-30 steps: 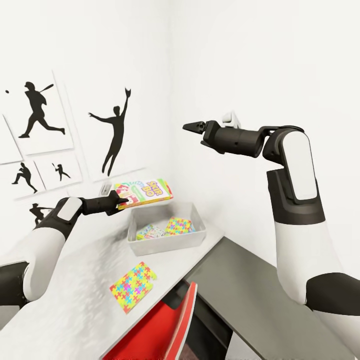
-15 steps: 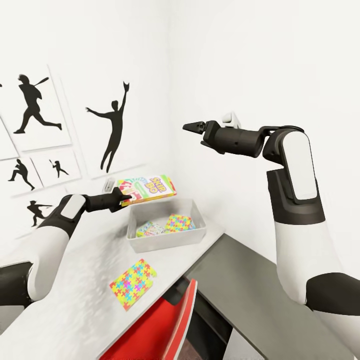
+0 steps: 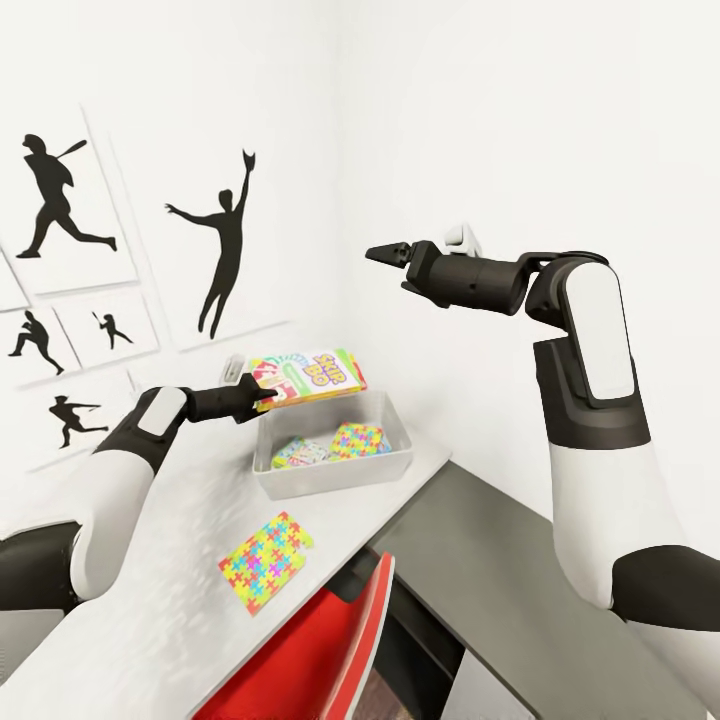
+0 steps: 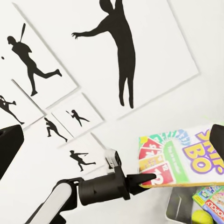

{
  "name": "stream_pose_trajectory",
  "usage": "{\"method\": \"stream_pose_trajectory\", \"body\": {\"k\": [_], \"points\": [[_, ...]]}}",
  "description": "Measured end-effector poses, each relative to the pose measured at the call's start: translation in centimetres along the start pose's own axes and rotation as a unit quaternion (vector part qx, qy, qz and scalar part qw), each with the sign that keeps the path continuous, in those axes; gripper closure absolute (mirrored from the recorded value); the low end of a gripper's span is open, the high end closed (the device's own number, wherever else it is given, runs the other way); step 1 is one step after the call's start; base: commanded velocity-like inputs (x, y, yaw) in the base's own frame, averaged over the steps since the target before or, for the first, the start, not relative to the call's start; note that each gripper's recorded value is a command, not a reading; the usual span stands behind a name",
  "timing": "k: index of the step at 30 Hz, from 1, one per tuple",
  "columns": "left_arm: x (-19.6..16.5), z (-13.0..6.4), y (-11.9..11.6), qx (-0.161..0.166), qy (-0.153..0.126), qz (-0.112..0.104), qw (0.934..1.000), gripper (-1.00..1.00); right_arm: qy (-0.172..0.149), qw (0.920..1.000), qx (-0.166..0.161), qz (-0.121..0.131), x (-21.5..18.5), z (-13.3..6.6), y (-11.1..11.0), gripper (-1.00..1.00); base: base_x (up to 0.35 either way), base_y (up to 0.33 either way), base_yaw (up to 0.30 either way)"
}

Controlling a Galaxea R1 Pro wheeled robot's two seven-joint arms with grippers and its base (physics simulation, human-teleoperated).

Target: Put all the toys in the child's room - the three board games (two on the bed and one on the table), the two jigsaw puzzles on the table, and the tennis ball on the table - inside the toy box on the table in the child's room.

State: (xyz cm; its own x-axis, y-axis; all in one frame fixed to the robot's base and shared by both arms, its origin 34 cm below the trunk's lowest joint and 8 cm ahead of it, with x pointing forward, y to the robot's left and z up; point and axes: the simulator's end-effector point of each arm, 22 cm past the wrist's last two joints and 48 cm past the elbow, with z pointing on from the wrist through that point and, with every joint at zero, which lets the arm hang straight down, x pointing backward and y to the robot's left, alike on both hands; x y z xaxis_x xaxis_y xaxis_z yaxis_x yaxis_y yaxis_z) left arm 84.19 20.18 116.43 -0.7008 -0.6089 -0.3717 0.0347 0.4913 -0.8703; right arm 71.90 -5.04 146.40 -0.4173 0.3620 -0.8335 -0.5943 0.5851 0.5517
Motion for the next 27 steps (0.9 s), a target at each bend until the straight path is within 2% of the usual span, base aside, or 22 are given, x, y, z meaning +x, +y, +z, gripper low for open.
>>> {"method": "stream_pose_trajectory", "body": {"k": [17,22,25,27], "points": [[3.4,4.2,-1.0,0.013,0.016,-0.004,0.9998,1.00,0.008,0.9999,0.003,0.010,0.9,0.9,-1.6,-1.00,0.000,0.000,0.000],[3.9,5.0,-0.3,0.002,0.015,0.004,0.9999,1.00,0.010,0.9999,0.005,0.013,1.2,1.2,-2.1,-1.00,0.000,0.000,0.000],[4.2,5.6,0.8,-0.020,0.012,0.015,0.9996,1.00,0.011,0.9998,0.005,0.015,1.3,1.3,-2.3,-1.00,0.000,0.000,0.000],[4.4,5.8,1.3,-0.024,0.014,0.013,0.9995,1.00,0.012,0.9998,0.006,0.016,1.4,1.4,-2.5,-1.00,0.000,0.000,0.000]]}}
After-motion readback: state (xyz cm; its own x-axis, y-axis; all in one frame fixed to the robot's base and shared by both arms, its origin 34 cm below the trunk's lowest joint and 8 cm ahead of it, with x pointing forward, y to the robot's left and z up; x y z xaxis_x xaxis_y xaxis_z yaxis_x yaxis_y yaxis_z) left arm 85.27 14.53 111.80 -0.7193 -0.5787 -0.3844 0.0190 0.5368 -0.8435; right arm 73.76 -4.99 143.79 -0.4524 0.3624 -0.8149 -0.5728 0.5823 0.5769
